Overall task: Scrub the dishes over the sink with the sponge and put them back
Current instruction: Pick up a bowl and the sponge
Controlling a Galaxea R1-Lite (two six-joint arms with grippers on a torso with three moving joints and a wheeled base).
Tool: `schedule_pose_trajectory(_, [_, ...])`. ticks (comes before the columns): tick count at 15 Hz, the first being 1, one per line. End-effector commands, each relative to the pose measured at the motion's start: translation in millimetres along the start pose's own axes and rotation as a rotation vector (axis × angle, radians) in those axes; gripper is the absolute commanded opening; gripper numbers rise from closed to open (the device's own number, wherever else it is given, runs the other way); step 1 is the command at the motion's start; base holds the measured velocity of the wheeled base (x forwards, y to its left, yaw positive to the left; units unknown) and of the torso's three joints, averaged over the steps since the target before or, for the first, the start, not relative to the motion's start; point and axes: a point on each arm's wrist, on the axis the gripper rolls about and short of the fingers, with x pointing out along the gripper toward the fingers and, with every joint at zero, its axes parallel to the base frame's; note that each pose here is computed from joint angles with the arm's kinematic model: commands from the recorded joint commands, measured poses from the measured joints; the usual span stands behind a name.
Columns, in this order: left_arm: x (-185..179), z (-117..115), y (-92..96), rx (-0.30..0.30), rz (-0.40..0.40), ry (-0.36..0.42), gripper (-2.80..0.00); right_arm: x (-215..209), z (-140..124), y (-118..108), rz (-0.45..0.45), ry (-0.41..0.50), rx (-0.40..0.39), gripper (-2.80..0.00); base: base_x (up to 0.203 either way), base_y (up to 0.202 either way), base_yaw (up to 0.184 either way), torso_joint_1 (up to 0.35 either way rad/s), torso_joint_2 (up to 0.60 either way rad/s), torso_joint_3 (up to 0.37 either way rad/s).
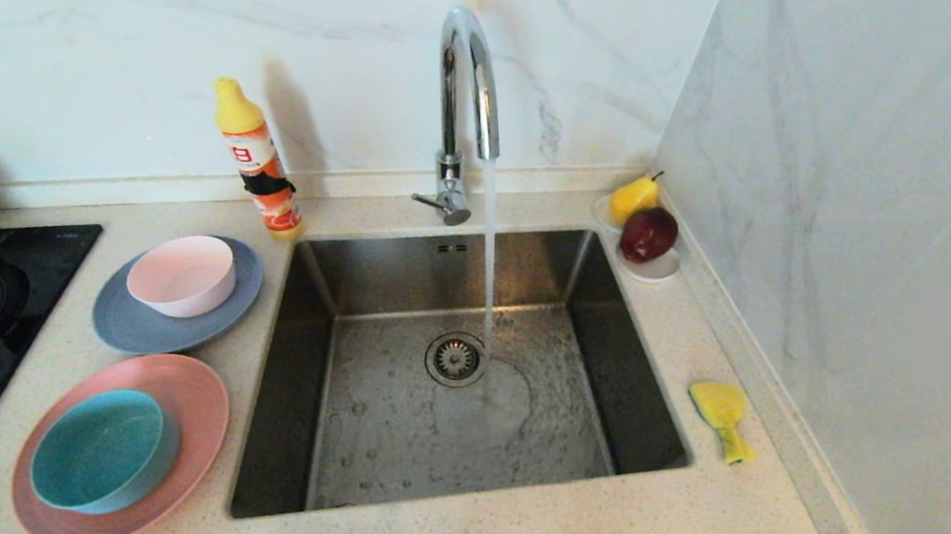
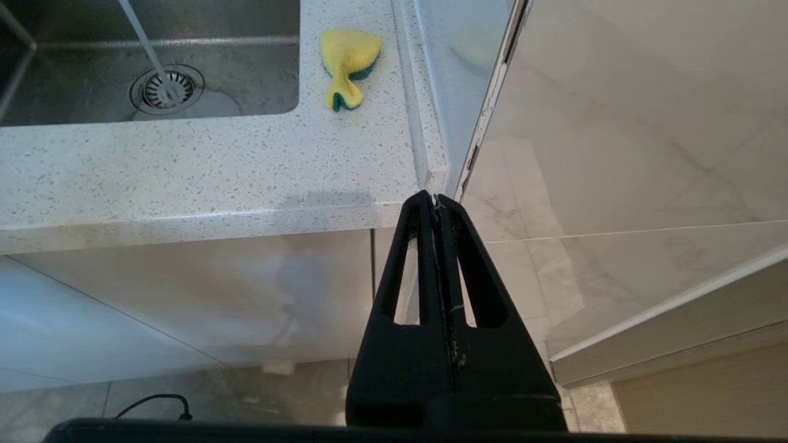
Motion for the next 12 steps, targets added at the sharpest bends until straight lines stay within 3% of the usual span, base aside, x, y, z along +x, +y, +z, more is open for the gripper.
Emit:
schedule_pose_trajectory(1, [1.6, -5.0, -0.3, 0.0, -0.001, 0.022, -2.8, -0.1, 0.1, -0.1, -0.006, -0.004, 0.007, -2.8, 0.0, 0.0, 0.0, 0.0, 0.0, 0.0])
schedule_pose_trajectory(7, [1.6, -5.0, -0.3, 0.0, -0.001, 0.022, -2.8, -17.7, 44.7, -0.6, 0.016, -0.14, 0.016, -2.8, 0.0, 0.0, 0.0, 0.0, 0.0, 0.0])
schedule_pose_trajectory(12, [1.6, -5.0, -0.3, 0.0, -0.002, 0.021, -2.8, -41.6, 88.9, 2.1, 0.175, -0.143, -0.011, -2.8, 0.0, 0.0, 0.0, 0.0, 0.0, 0.0])
